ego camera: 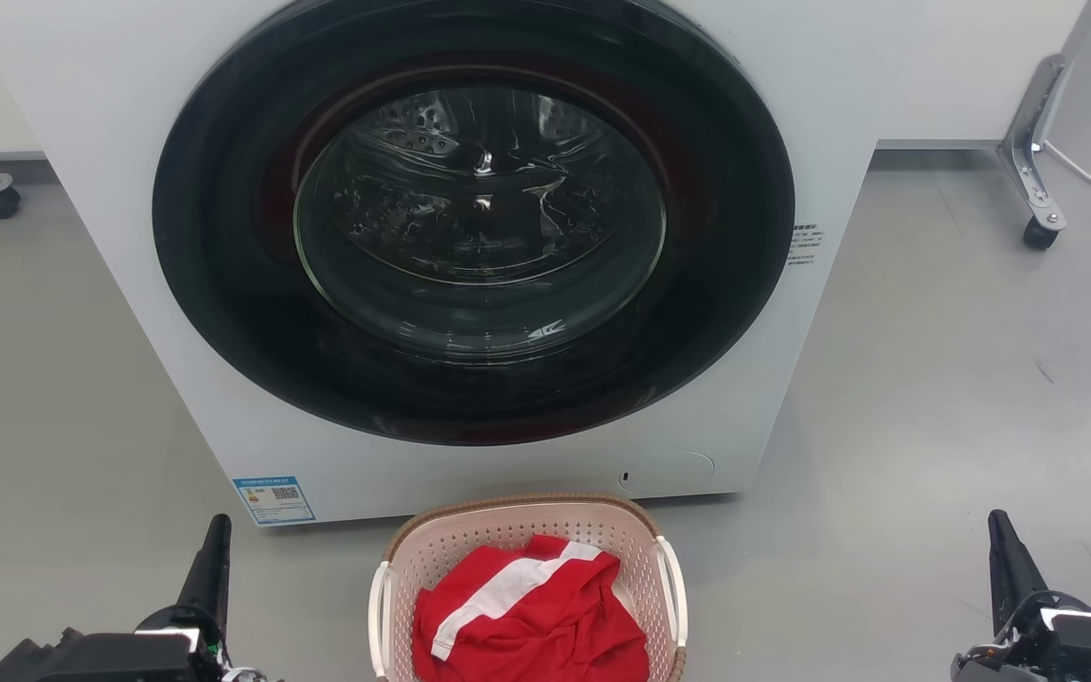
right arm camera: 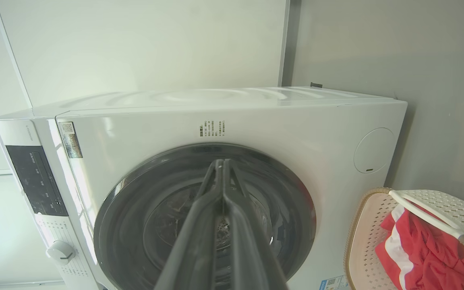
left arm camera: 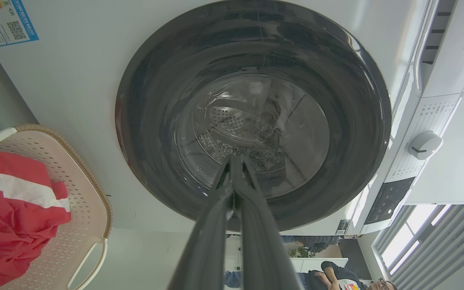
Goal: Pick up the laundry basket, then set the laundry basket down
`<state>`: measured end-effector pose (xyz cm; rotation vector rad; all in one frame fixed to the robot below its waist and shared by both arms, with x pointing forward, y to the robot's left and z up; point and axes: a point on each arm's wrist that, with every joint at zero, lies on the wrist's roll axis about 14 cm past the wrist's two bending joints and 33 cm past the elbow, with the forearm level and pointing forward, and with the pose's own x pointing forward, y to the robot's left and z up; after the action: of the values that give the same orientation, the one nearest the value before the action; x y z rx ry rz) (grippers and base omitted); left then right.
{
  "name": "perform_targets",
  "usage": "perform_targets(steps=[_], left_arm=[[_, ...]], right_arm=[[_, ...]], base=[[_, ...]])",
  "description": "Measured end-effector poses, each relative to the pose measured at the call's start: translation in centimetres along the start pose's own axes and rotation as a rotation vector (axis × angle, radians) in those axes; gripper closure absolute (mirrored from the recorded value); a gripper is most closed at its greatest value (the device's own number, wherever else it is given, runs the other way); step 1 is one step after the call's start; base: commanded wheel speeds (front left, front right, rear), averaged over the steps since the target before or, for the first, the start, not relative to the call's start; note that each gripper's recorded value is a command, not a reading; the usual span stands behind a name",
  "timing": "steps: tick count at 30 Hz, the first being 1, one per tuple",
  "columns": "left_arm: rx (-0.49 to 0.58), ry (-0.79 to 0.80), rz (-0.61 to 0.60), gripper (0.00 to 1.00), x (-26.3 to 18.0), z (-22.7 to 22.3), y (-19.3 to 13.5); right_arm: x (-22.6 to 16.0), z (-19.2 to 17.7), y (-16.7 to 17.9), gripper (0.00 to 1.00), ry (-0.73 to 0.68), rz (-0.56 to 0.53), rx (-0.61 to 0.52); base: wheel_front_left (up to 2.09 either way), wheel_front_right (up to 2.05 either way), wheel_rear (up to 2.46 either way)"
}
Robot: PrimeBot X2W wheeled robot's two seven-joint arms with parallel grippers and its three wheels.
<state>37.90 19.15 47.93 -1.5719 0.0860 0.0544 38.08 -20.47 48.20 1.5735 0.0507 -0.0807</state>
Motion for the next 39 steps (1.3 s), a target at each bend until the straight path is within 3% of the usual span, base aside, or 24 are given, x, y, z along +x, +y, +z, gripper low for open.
perform_targets(steps=[39], left_arm=[[0.0,0.0,0.0,1.0,0.0,-0.01,0.01]], right_arm=[[0.0,-0.01,0.01,1.0,0.0,0.0,0.0]], base=[[0.0,0.0,0.0]])
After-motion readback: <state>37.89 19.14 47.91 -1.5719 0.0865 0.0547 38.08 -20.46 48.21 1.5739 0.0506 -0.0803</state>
